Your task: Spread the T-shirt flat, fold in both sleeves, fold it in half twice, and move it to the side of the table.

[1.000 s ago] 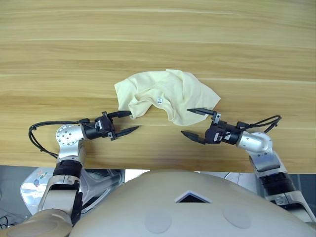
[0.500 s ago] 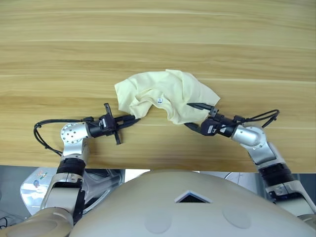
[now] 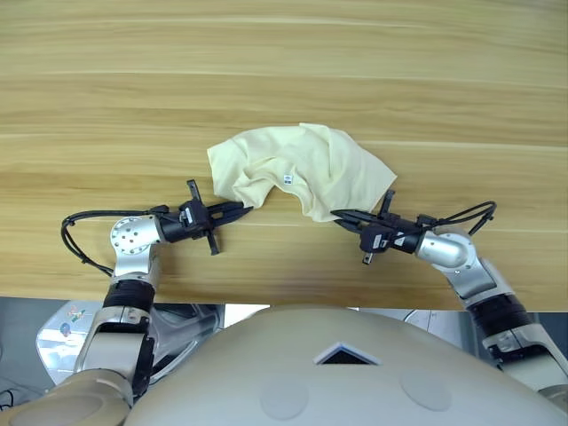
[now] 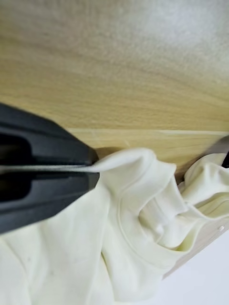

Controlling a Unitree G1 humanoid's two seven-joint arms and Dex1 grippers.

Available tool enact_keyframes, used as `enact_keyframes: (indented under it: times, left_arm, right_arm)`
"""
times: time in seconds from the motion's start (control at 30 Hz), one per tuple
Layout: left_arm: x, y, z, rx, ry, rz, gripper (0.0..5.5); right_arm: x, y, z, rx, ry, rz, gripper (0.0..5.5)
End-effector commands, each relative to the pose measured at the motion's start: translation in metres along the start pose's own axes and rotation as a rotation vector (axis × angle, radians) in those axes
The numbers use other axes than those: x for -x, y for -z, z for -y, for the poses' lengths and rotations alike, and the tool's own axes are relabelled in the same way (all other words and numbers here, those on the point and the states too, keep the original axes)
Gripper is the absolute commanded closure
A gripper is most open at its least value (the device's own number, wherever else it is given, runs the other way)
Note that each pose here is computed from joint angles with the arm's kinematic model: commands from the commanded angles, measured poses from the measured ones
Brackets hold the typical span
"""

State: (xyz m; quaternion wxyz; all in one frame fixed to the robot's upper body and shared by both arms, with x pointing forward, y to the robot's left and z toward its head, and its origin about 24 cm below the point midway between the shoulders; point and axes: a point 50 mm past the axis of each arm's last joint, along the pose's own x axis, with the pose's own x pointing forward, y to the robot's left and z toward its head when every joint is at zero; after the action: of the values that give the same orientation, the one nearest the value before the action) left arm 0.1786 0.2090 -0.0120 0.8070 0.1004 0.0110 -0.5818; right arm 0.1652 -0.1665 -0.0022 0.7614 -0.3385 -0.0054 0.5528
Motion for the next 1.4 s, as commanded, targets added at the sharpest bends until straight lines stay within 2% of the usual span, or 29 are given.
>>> enact_keyframes:
  times: [0.03, 0.17, 0.3, 0.37, 0.47, 0.57, 0.6, 0.67, 0.73, 0.8, 0.9, 0.97, 1.03, 1.1, 1.17, 1.23, 1.33, 1.4]
  left_arm:
    - [0.001, -0.002, -0.015, -0.045, -0.045, -0.019, 5.5]
    - [0.01, -0.008, -0.056, -0.174, -0.156, -0.137, 5.5]
    - [0.015, -0.037, -0.108, -0.426, -0.265, -0.25, 5.5]
    - [0.016, -0.056, -0.13, -0.542, -0.324, -0.271, 5.5]
    - [0.017, -0.098, -0.162, -0.759, -0.442, -0.262, 5.5]
    - [0.009, -0.162, -0.181, -1.036, -0.541, -0.097, 5.5]
    - [0.005, -0.181, -0.18, -1.125, -0.551, -0.032, 5.5]
    - [0.003, -0.233, -0.166, -1.291, -0.594, 0.222, 5.5]
    - [0.007, -0.265, -0.145, -1.387, -0.615, 0.414, 5.5]
    - [0.015, -0.27, -0.117, -1.314, -0.528, 0.517, 5.5]
    - [0.032, -0.264, -0.084, -1.112, -0.326, 0.589, 5.5]
    - [0.051, -0.263, -0.055, -0.926, -0.063, 0.679, 5.5]
    - [0.062, -0.263, -0.039, -0.814, 0.153, 0.752, 5.5]
    - [0.054, -0.25, -0.036, -0.764, 0.282, 0.681, 5.5]
    - [0.041, -0.24, -0.058, -0.687, 0.246, 0.617, 5.5]
    - [0.024, -0.216, -0.093, -0.64, 0.221, 0.413, 5.5]
    - [-0.006, -0.189, -0.147, -0.587, 0.286, 0.039, 5.5]
    - [-0.032, -0.2, -0.182, -0.541, 0.32, -0.204, 5.5]
  right_arm:
    - [0.02, 0.019, 0.006, -0.028, 0.006, -0.104, 5.48]
    - [0.04, 0.023, 0.052, -0.001, 0.249, -0.113, 5.48]
    - [0.066, 0.011, 0.113, 0.062, 0.575, -0.071, 5.48]
    - [0.076, 0.004, 0.132, 0.099, 0.674, -0.05, 5.48]
    - [0.093, -0.012, 0.163, 0.156, 0.827, 0.013, 5.48]
    - [0.11, -0.047, 0.188, 0.254, 0.931, 0.156, 5.48]
    - [0.114, -0.06, 0.19, 0.278, 0.939, 0.215, 5.48]
    - [0.128, -0.091, 0.19, 0.333, 0.933, 0.352, 5.48]
    - [0.141, -0.108, 0.182, 0.352, 0.887, 0.439, 5.48]
    - [0.152, -0.114, 0.158, 0.347, 0.757, 0.517, 5.48]
    - [0.169, -0.119, 0.129, 0.357, 0.614, 0.611, 5.48]
    - [0.177, -0.124, 0.104, 0.384, 0.457, 0.688, 5.48]
    - [0.185, -0.126, 0.095, 0.383, 0.391, 0.757, 5.48]
    - [0.184, -0.124, 0.092, 0.36, 0.341, 0.785, 5.48]
    - [0.172, -0.106, 0.099, 0.309, 0.31, 0.656, 5.48]
    - [0.15, -0.08, 0.116, 0.237, 0.25, 0.469, 5.48]
    - [0.121, -0.061, 0.16, 0.168, 0.095, 0.315, 5.48]
    - [0.096, -0.061, 0.219, 0.16, 0.079, 0.161, 5.48]
